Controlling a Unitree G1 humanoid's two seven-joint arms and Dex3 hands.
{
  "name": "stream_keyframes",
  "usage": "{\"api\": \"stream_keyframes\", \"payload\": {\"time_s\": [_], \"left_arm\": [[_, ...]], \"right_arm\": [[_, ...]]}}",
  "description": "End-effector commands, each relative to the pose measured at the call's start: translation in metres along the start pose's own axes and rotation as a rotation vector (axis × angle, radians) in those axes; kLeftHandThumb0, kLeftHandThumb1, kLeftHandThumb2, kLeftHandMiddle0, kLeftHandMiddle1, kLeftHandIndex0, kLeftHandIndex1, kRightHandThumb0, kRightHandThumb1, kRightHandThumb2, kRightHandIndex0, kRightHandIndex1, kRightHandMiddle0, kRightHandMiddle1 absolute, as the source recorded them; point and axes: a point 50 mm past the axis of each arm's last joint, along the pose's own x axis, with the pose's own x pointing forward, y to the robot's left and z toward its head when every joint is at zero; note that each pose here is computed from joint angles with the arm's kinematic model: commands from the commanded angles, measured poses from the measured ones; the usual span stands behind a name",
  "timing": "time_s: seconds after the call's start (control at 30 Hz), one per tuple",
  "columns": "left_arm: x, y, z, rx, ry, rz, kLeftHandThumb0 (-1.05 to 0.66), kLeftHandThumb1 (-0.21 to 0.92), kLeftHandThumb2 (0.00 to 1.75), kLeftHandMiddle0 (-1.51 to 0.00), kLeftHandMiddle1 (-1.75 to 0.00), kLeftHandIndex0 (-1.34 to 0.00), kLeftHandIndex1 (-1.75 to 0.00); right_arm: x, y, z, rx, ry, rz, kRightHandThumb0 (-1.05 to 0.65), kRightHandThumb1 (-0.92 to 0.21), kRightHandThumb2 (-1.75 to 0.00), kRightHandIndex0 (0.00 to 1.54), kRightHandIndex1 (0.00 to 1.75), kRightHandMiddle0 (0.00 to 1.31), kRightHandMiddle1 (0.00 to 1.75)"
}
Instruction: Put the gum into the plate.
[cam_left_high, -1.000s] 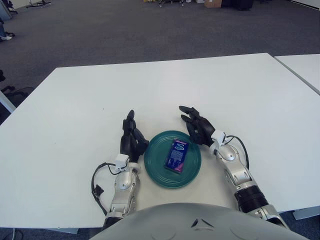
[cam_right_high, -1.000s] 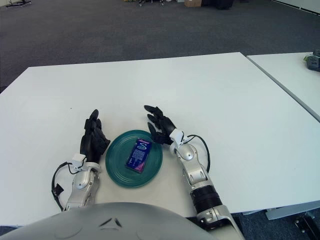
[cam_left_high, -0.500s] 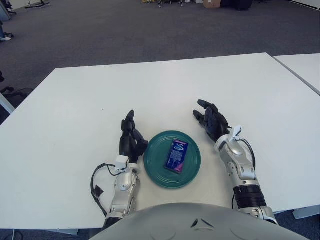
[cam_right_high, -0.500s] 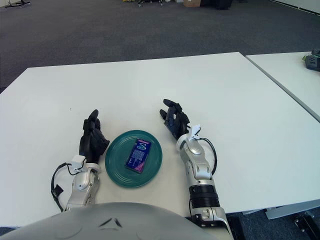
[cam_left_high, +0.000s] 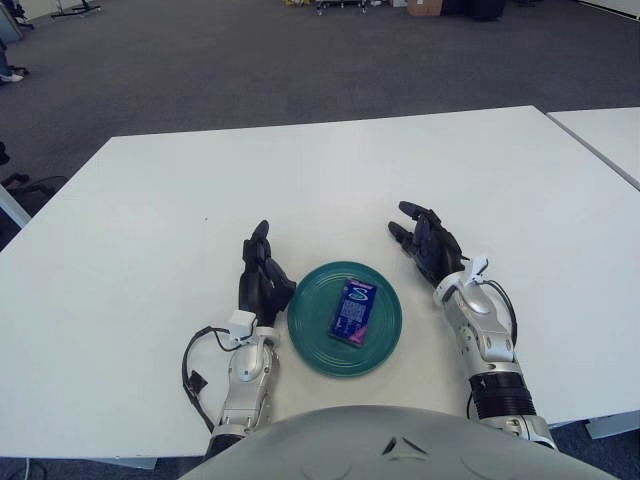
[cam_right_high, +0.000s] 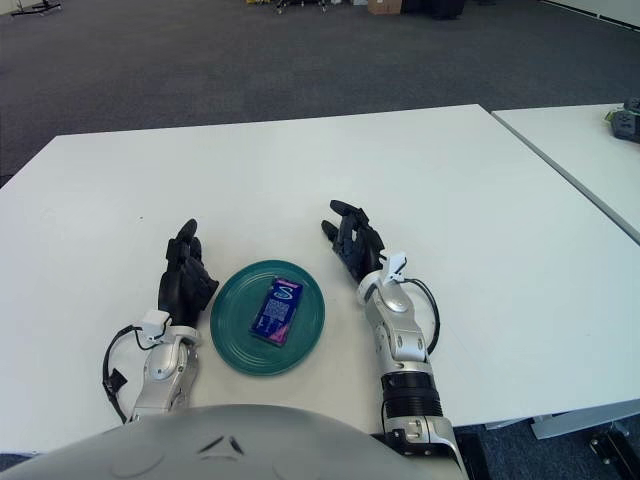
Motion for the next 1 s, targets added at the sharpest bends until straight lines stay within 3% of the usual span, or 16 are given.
{"api": "stream_keyframes", "payload": {"time_s": [0.0, 0.13, 0.23, 0.33, 0.63, 0.97], "left_arm": [[-0.019, 0.003, -0.024, -0.034, 0.131, 0.048, -0.95, 0.92, 1.08, -0.11, 0.0, 0.0, -0.49], [-0.02, 0.004, -0.025, -0.036, 0.137, 0.046, -0.95, 0.92, 1.08, -0.11, 0.0, 0.0, -0.49], [-0.024, 0.004, -0.027, -0.017, 0.153, 0.042, -0.95, 0.92, 1.08, -0.11, 0.0, 0.0, -0.5], [-0.026, 0.003, -0.027, -0.011, 0.158, 0.041, -0.96, 0.92, 1.07, -0.12, -0.01, 0.0, -0.51], [-0.031, 0.004, -0.029, 0.007, 0.171, 0.046, -0.96, 0.92, 1.06, -0.13, -0.01, 0.0, -0.51], [-0.034, 0.008, -0.031, 0.007, 0.16, 0.036, -0.97, 0.92, 1.06, -0.1, 0.0, 0.0, -0.44]], "right_arm": [[-0.011, -0.007, -0.014, -0.01, 0.058, -0.028, -0.89, -0.92, -0.85, 0.39, 0.01, 0.0, 0.8], [-0.019, -0.009, -0.02, -0.044, 0.066, -0.03, -0.88, -0.92, -0.85, 0.34, 0.01, 0.0, 0.71], [-0.033, -0.006, -0.043, -0.17, 0.116, -0.051, -0.87, -0.92, -0.87, 0.29, 0.0, 0.0, 0.62], [-0.037, 0.001, -0.054, -0.258, 0.135, -0.057, -0.86, -0.92, -0.88, 0.26, 0.0, 0.0, 0.57], [-0.04, 0.009, -0.059, -0.429, 0.166, -0.059, -0.87, -0.92, -0.94, 0.23, 0.0, 0.0, 0.43], [-0.042, 0.014, -0.066, -0.488, 0.184, -0.104, -0.85, -0.92, -0.96, 0.23, 0.0, 0.0, 0.39]]}}
